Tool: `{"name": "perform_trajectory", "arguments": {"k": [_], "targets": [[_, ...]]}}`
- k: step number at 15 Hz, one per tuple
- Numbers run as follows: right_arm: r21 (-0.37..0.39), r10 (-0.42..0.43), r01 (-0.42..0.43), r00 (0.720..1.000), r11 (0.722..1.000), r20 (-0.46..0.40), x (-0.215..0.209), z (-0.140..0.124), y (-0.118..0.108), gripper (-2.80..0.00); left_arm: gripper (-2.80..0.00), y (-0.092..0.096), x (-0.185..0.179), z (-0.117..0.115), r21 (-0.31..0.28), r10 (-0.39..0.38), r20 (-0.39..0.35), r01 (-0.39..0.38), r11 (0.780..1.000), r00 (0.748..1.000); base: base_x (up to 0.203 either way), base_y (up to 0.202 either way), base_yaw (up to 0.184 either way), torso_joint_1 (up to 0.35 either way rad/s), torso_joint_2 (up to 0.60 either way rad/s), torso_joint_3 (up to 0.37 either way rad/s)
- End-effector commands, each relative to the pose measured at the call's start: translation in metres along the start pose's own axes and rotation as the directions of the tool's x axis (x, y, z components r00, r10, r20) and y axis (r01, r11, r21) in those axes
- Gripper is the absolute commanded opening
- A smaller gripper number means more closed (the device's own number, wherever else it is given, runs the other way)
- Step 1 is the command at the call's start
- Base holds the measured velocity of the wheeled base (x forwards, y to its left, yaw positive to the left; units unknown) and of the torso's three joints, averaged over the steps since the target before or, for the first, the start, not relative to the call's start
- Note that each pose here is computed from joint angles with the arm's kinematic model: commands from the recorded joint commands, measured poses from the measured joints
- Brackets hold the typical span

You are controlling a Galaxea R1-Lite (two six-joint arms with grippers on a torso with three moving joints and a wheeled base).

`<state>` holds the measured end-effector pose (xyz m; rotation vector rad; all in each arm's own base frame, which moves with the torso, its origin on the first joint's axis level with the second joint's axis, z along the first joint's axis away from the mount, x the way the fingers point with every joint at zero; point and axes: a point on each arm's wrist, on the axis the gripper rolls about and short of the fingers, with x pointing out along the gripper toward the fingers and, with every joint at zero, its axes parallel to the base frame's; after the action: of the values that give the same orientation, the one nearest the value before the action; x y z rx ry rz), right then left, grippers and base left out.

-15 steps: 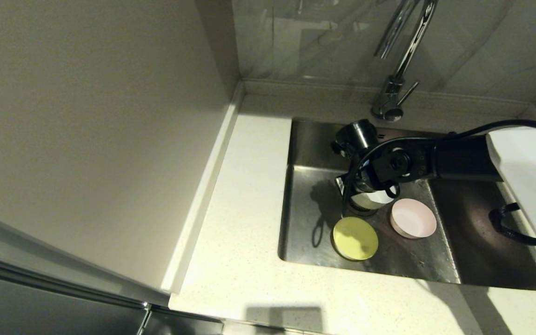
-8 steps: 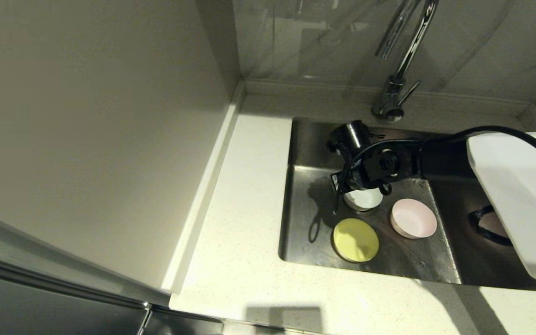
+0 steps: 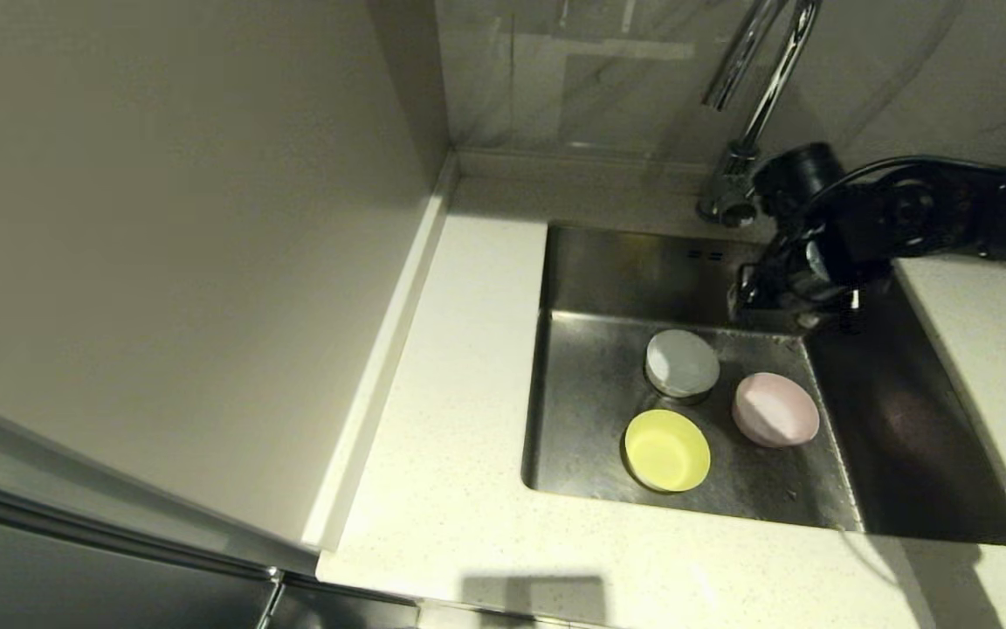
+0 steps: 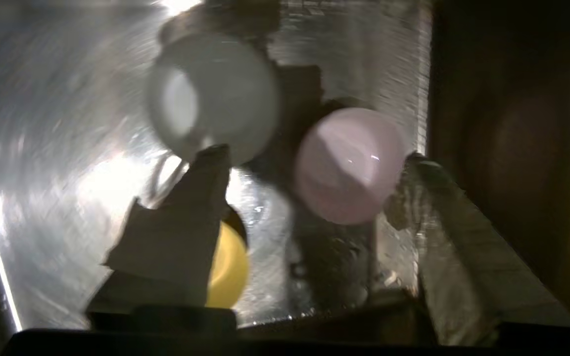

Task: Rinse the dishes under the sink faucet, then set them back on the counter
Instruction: Put a bowl into the sink, then turn on the faucet

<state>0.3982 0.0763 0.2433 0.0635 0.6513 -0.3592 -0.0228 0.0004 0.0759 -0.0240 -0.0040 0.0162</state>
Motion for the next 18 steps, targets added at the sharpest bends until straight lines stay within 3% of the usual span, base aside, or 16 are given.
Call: {"name": "perform_trajectory", "arguments": {"k": [1,3,5,8,10,14,16,18], "targets": [[0.105,-0.029,0.024,0.999,0.994,0.044,-0.022,0.021,-0.041,-2.80,-2.80,0.000,0.000,0.000,-0.001,0.001,0.002,-0.001,1.000,1.000,0.000,0.000,0.000,0.000,0.00,0.000],[0.211,-0.003,-0.010,0.998,0.977,0.065,-0.027,0.033,-0.063,-2.80,-2.80,0.000,0.000,0.000,-0.001,0.001,0.002,-0.001,1.000,1.000,0.000,0.000,0.000,0.000,0.00,0.000],[0.370,-0.007,-0.047,0.990,0.928,0.143,-0.024,0.045,-0.072,-2.80,-2.80,0.000,0.000,0.000,-0.001,0.001,0.002,-0.001,1.000,1.000,0.000,0.000,0.000,0.000,0.00,0.000],[0.498,-0.023,-0.142,0.950,0.855,0.311,-0.018,0.066,-0.084,-2.80,-2.80,0.000,0.000,0.000,-0.001,0.001,0.002,-0.001,1.000,1.000,0.000,0.000,0.000,0.000,0.00,0.000],[0.531,-0.018,-0.216,0.916,0.819,0.401,-0.016,0.076,-0.085,-2.80,-2.80,0.000,0.000,0.000,-0.001,0.001,0.002,-0.001,1.000,1.000,0.000,0.000,0.000,0.000,0.00,0.000],[0.568,0.001,-0.318,0.873,0.759,0.488,-0.024,0.084,-0.080,-2.80,-2.80,0.000,0.000,0.000,-0.001,0.001,0.002,-0.001,1.000,1.000,0.000,0.000,0.000,0.000,0.00,0.000],[0.540,0.065,-0.385,0.852,0.749,0.519,-0.029,0.086,-0.070,-2.80,-2.80,0.000,0.000,0.000,-0.001,0.001,0.002,-0.001,1.000,1.000,0.000,0.000,0.000,0.000,0.00,0.000],[0.517,0.147,-0.479,0.818,0.710,0.556,-0.034,0.089,-0.062,-2.80,-2.80,0.000,0.000,0.000,-0.001,0.001,0.002,-0.001,1.000,1.000,0.000,0.000,0.000,0.000,0.00,0.000]]}}
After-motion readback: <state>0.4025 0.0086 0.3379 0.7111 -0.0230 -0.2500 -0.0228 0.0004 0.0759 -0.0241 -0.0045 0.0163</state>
